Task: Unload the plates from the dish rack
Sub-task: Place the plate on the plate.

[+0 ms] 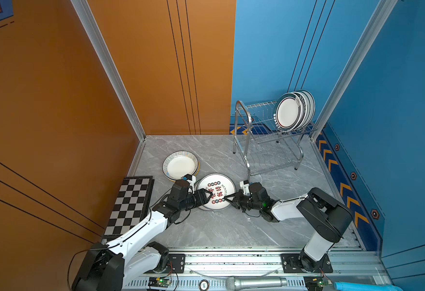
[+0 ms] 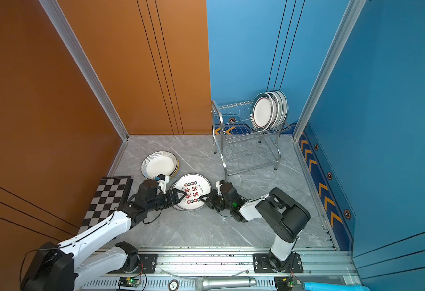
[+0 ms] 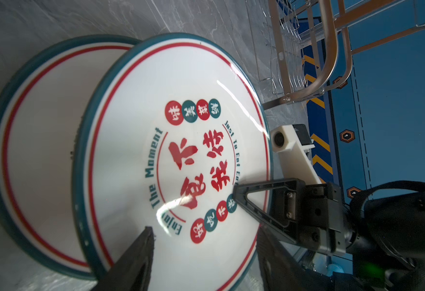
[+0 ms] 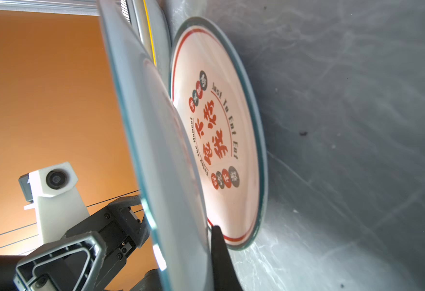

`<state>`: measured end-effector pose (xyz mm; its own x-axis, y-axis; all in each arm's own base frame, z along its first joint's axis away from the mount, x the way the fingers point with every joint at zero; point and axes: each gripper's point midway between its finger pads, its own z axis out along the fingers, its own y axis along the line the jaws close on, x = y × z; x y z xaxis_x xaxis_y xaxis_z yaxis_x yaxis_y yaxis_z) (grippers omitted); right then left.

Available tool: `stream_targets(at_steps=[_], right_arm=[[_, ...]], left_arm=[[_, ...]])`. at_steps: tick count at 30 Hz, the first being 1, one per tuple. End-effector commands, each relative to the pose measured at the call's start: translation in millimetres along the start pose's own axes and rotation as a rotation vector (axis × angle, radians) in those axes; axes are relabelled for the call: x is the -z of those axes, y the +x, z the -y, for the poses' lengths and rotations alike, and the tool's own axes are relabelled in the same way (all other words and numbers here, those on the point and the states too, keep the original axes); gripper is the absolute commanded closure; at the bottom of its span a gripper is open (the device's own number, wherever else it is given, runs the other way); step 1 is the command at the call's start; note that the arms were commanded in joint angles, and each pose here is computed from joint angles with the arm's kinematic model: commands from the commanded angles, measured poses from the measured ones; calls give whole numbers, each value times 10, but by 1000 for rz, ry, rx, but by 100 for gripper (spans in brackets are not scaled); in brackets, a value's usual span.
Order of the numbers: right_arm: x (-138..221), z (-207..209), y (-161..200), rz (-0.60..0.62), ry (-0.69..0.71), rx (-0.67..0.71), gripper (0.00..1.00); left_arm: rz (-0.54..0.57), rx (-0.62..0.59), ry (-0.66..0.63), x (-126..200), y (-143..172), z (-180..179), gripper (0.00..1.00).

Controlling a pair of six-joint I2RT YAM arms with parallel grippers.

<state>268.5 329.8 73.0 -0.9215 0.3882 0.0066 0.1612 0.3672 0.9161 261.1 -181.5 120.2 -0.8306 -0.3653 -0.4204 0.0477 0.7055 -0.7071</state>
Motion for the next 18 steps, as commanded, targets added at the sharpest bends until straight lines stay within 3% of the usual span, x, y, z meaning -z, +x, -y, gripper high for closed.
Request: stream_targets(at_steps=[1,8,18], right_arm=[[23,-280,-73,19,-65,51,100],[25,-305,-99,30,-58,59,100],[6,-414,-66,19,-45,95,100]], left_arm=[[-14,-16,-54,118,57,-122,34],[3,10,-184,367,41,-395,36],[-9,38,-121,169,-18,-389,41]])
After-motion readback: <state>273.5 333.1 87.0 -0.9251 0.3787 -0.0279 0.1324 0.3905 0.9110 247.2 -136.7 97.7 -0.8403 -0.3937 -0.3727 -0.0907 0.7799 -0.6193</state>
